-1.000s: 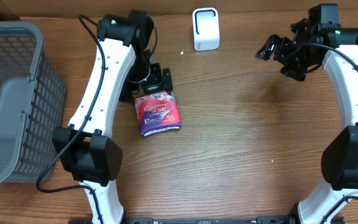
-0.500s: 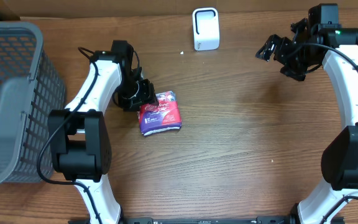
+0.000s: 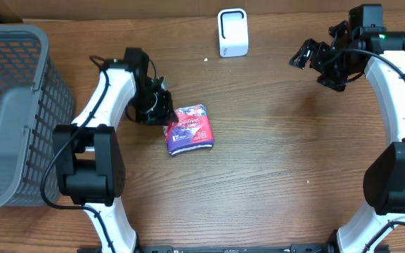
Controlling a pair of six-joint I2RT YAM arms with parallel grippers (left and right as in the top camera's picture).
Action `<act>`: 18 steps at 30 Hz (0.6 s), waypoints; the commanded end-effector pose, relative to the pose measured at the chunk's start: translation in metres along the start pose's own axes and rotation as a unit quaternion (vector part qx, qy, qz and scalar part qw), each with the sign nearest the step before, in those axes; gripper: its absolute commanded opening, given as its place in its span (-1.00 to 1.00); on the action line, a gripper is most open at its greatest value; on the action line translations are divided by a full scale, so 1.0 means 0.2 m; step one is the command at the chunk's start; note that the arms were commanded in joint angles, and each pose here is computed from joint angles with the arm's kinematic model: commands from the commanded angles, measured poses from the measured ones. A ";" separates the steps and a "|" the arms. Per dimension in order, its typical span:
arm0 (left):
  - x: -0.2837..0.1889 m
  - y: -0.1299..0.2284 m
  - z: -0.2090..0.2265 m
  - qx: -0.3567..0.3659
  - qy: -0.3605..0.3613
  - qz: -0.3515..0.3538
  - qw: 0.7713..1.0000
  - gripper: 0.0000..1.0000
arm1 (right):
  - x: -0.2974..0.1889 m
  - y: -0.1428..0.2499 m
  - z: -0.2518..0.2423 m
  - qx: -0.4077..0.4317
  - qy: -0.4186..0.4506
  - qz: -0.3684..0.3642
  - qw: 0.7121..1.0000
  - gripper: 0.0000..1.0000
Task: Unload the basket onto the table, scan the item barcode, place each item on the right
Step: 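Lift the package and carry it left toward the basket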
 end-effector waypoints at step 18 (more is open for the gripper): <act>0.32 0.07 0.01 0.066 0.141 -0.010 0.988 0.32 | -0.04 -0.01 0.02 -0.008 -0.006 -0.012 1.000 1.00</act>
Point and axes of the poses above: each gripper's point midway between its finger pads, its own x axis out along the fingers, its own z axis along the line the jaws close on, y = z × x, the point moved 8 cm from there along -x, back along the fingers, and after that the axes turned 2 degrees about x, right-handed, at the moved point
